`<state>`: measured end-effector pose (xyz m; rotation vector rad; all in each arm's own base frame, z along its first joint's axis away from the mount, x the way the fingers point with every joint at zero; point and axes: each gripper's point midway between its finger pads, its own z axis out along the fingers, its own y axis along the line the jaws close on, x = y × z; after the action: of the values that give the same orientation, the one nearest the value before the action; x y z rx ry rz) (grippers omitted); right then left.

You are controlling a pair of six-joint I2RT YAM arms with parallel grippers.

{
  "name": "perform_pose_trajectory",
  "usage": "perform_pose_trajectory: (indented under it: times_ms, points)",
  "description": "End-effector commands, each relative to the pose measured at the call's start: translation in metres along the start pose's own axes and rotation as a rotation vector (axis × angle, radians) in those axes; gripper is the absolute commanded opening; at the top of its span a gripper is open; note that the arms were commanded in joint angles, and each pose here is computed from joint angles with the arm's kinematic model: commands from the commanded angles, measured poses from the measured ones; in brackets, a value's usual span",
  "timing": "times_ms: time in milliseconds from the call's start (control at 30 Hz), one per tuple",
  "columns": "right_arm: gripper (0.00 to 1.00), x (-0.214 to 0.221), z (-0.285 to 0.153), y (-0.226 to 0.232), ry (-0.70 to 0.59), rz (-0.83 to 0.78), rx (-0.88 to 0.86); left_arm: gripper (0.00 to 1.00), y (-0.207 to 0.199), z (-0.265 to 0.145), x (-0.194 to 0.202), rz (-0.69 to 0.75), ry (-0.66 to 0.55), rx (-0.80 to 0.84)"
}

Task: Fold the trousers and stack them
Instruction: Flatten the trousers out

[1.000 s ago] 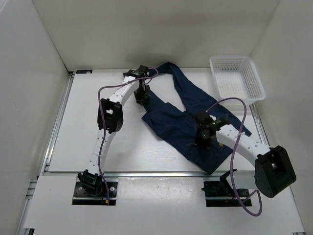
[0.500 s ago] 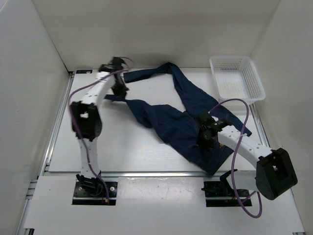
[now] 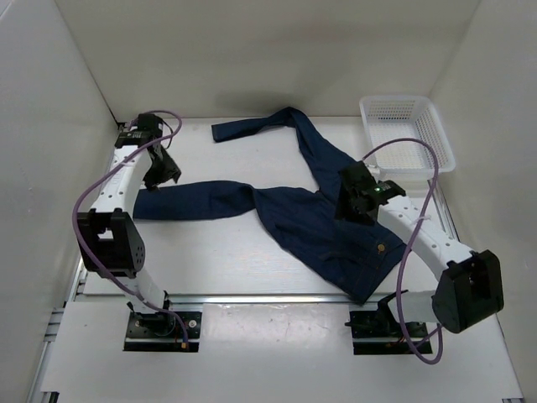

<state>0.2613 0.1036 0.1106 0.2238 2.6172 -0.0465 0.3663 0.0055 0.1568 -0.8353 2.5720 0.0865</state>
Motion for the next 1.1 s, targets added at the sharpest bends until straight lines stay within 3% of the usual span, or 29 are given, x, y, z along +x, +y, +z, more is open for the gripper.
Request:
perform_pose_trajectory:
  times_ms: [0, 33, 67, 133, 233, 267, 333, 400, 433, 467, 567, 633, 700, 767, 967, 1067]
  points:
    - [0.64, -0.018, -0.017, -0.030, -0.055, 0.027, 0.062, 0.56, 0.000, -0.018, -0.018, 0.002, -0.063, 0.046]
    - [0.54, -0.021, -0.027, -0.029, -0.071, 0.054, 0.015, 0.22, -0.010, -0.020, -0.017, 0.015, -0.056, 0.073]
    - [0.46, -0.020, -0.028, -0.035, -0.065, 0.085, 0.006, 0.11, -0.023, -0.019, -0.015, 0.037, -0.040, 0.113]
    - [0.23, -0.017, -0.036, -0.037, -0.069, 0.124, -0.053, 0.11, -0.058, -0.014, -0.007, 0.108, -0.006, 0.170]
    - [0.17, 0.000, -0.040, -0.035, -0.025, 0.151, -0.129, 0.13, -0.112, -0.025, 0.009, 0.215, 0.007, 0.236]
    - [0.17, 0.006, -0.043, -0.039, -0.018, 0.161, -0.129, 0.33, -0.126, -0.013, 0.020, 0.251, 0.041, 0.225]
    - [0.22, 0.015, -0.042, -0.043, -0.003, 0.177, -0.128, 0.73, -0.165, -0.026, 0.035, 0.325, 0.038, 0.281]
    - [0.35, 0.022, -0.048, -0.042, 0.010, 0.176, -0.153, 1.00, -0.189, -0.006, 0.061, 0.385, 0.111, 0.274]
    - [0.42, 0.027, -0.046, -0.041, 0.030, 0.182, -0.164, 1.00, -0.210, -0.016, 0.069, 0.421, 0.100, 0.307]
    - [0.56, 0.034, -0.052, -0.032, 0.065, 0.180, -0.221, 1.00, -0.219, 0.005, 0.087, 0.459, 0.156, 0.289]
    - [0.84, 0.041, -0.063, -0.015, 0.126, 0.238, -0.325, 1.00, -0.240, 0.012, 0.111, 0.503, 0.210, 0.316]
    - [0.89, 0.050, -0.070, -0.003, 0.178, 0.288, -0.392, 0.90, -0.238, 0.022, 0.129, 0.531, 0.259, 0.309]
    - [0.91, 0.063, -0.068, -0.001, 0.212, 0.310, -0.400, 0.40, -0.237, 0.016, 0.130, 0.527, 0.253, 0.335]
    - [0.91, 0.074, -0.064, -0.001, 0.249, 0.345, -0.392, 0.11, -0.224, 0.020, 0.136, 0.553, 0.266, 0.309]
    - [0.88, 0.103, -0.040, -0.006, 0.344, 0.413, -0.326, 0.11, -0.182, 0.007, 0.122, 0.558, 0.180, 0.209]
    - [0.86, 0.088, -0.029, -0.005, 0.311, 0.424, -0.294, 0.11, -0.153, 0.002, 0.109, 0.516, 0.134, 0.168]
